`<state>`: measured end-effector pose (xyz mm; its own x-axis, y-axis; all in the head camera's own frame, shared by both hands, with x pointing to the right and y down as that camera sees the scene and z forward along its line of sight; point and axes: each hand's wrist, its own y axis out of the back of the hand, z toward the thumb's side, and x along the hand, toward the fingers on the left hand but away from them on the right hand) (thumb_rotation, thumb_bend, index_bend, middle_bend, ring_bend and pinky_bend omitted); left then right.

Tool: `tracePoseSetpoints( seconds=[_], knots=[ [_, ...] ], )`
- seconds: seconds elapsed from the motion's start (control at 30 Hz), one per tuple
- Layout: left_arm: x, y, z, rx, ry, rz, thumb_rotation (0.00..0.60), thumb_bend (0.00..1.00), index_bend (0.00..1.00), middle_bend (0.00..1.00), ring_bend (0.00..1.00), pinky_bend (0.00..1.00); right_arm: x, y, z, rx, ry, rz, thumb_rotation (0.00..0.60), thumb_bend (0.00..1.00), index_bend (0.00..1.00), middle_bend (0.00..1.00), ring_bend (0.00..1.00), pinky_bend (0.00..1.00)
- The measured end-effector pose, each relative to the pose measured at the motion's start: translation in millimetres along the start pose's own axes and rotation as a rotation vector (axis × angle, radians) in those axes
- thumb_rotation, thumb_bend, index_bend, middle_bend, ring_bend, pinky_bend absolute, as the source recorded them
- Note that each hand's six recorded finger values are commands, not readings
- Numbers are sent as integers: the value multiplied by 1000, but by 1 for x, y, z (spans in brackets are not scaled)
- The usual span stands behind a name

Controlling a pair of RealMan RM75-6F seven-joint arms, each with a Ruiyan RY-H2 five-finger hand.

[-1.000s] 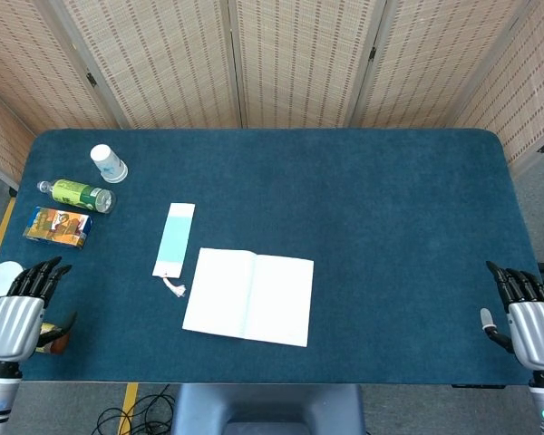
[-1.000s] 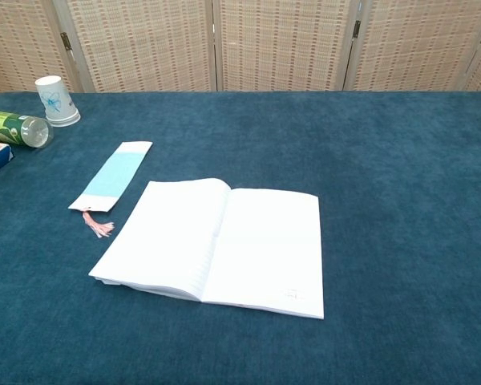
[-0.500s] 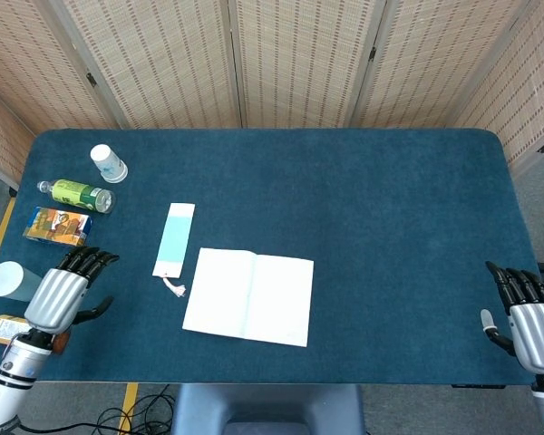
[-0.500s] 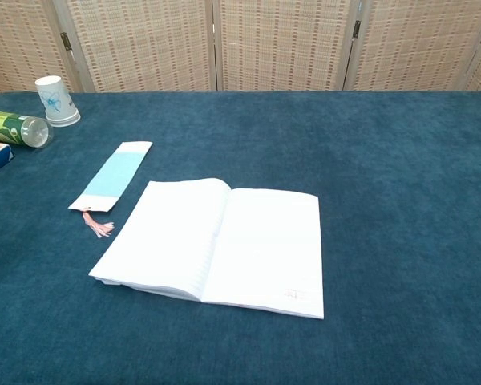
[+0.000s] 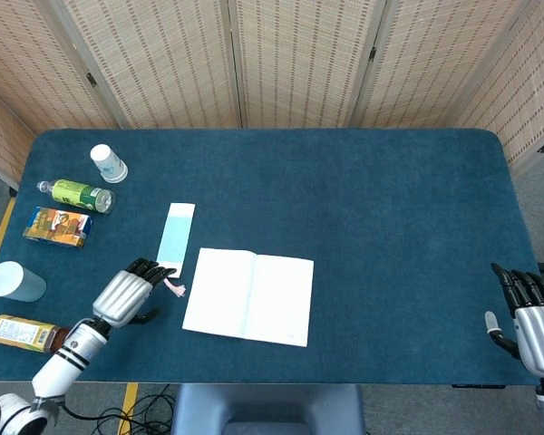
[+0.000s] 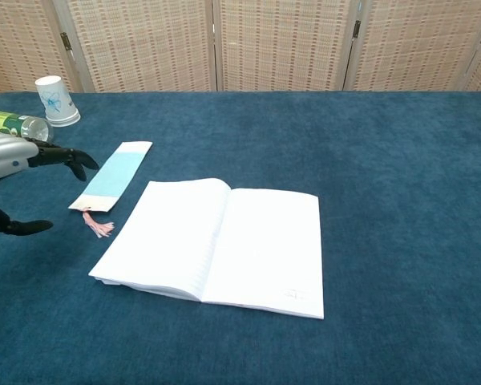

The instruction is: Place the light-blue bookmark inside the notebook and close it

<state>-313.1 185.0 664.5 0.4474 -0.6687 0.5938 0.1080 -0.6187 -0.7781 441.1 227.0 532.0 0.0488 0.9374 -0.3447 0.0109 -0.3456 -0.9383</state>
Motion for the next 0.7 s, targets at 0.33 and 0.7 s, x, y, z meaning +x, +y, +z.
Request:
tracePoseSetpoints(
  seconds=[0.33, 0.7],
  knots=[
    [23, -15, -10, 3, 70, -86, 600, 493, 114, 276, 195, 186, 1, -1, -5, -5, -13, 1, 600, 388, 37, 186, 149, 162],
    [24, -24, -31, 53, 150, -141, 600, 497, 120, 276, 196, 185, -2, -5, -5, -10, -13, 12, 600, 388, 35, 186, 149, 162]
  ],
)
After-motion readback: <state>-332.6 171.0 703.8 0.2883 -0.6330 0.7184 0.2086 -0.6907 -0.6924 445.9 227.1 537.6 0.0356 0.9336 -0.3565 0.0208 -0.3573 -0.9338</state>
